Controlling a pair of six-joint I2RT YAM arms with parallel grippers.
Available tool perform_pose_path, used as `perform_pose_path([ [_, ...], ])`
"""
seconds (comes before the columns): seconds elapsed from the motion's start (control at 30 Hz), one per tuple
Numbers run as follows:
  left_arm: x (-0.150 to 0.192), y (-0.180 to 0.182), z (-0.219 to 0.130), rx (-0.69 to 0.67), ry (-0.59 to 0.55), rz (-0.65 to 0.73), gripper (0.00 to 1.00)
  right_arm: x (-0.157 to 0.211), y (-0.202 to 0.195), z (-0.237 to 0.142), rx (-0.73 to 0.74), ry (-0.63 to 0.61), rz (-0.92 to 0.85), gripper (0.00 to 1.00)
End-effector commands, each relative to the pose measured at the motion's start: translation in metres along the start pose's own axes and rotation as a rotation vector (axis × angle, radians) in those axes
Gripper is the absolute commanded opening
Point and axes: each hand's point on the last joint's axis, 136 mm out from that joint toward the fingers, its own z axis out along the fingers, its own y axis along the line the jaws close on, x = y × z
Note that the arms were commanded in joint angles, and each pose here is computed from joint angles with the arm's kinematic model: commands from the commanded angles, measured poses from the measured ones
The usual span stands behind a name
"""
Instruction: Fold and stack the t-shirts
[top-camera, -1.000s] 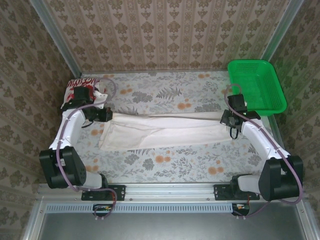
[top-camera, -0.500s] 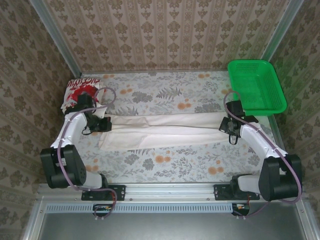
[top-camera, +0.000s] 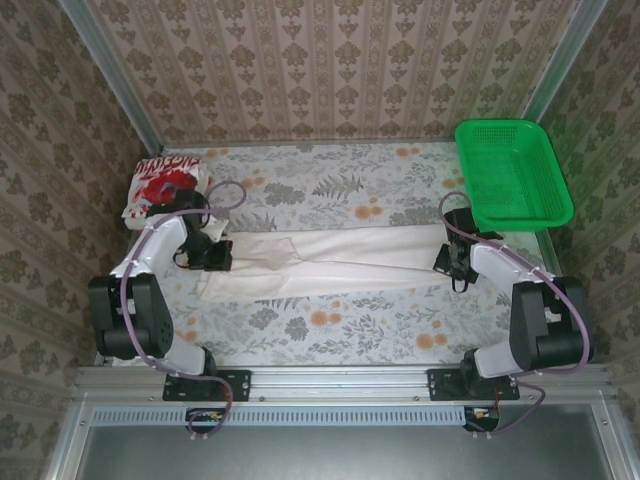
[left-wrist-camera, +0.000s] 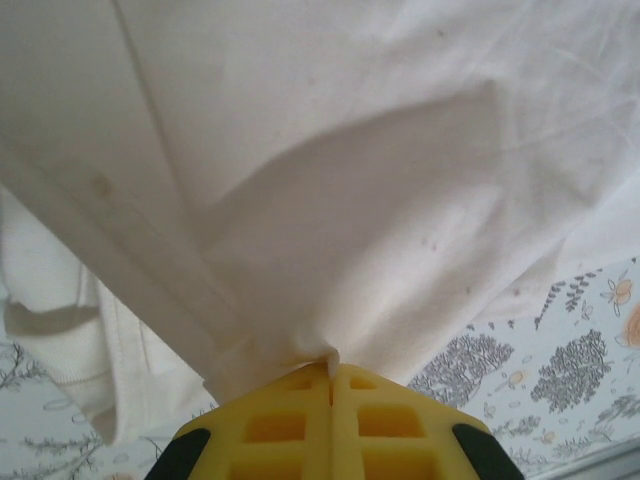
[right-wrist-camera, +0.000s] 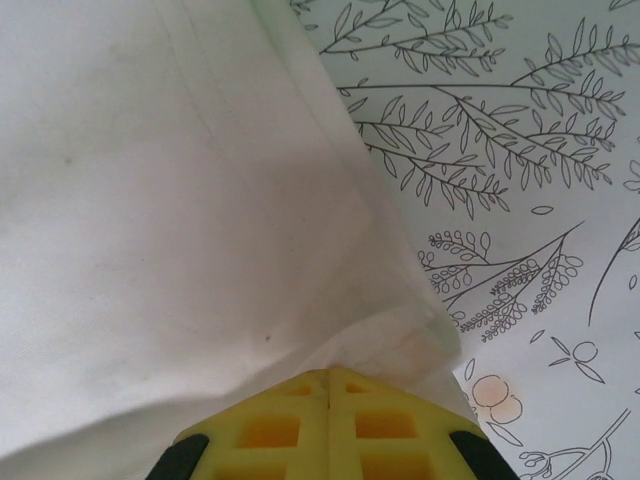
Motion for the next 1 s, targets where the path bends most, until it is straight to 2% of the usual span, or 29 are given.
perform_pose_path([
  [0.0, 0.013, -0.002, -0.008, -0.024, 0.089, -0.041, 0.00, -0.007, 0.005, -0.003, -0.014, -0.016, 0.015, 0.00],
  [0.1, 0.013, 0.001, -0.011, -0.055, 0.112, -0.046, 0.00, -0.011, 0.006, -0.007, -0.022, -0.030, 0.013, 0.01],
  [0.13, 0.014, 0.002, -0.011, -0.059, 0.119, -0.048, 0.07, -0.011, 0.007, -0.009, -0.025, -0.030, 0.009, 0.10],
  [0.17, 0.014, 0.003, -0.010, -0.065, 0.126, -0.052, 0.23, -0.012, 0.007, -0.011, -0.030, -0.035, 0.006, 0.17],
  [0.2, 0.015, 0.004, -0.010, -0.073, 0.132, -0.055, 0.38, -0.014, 0.009, -0.014, -0.040, -0.045, 0.001, 0.30],
  [0.23, 0.014, 0.003, -0.011, -0.070, 0.131, -0.056, 0.46, -0.015, 0.009, -0.016, -0.042, -0.050, -0.007, 0.41],
  [0.33, 0.013, -0.003, -0.020, -0.059, 0.117, -0.053, 0.66, -0.029, 0.012, -0.037, -0.076, -0.129, -0.015, 0.55],
  [0.4, 0.004, -0.008, -0.030, -0.062, 0.071, -0.036, 0.75, -0.039, 0.019, -0.047, -0.111, -0.167, -0.036, 0.63],
  [0.47, -0.018, -0.017, -0.037, -0.051, -0.031, -0.012, 0.84, -0.048, 0.033, -0.055, -0.163, -0.196, -0.064, 0.68],
  [0.53, -0.049, -0.035, -0.037, 0.016, -0.160, 0.003, 0.92, -0.057, 0.057, -0.060, -0.222, -0.222, -0.104, 0.71],
  [0.63, -0.083, -0.060, -0.020, 0.127, -0.259, -0.016, 0.97, -0.058, 0.107, -0.057, -0.301, -0.208, -0.196, 0.74],
  [0.7, -0.092, -0.069, -0.002, 0.157, -0.277, -0.036, 0.99, -0.057, 0.140, -0.053, -0.336, -0.196, -0.245, 0.74],
  [0.83, -0.084, -0.058, 0.037, 0.090, -0.251, -0.114, 0.98, -0.051, 0.189, -0.035, -0.394, -0.130, -0.260, 0.73],
  [0.97, -0.072, -0.054, 0.071, 0.089, -0.233, -0.178, 0.95, -0.043, 0.200, -0.002, -0.359, -0.038, -0.240, 0.71],
])
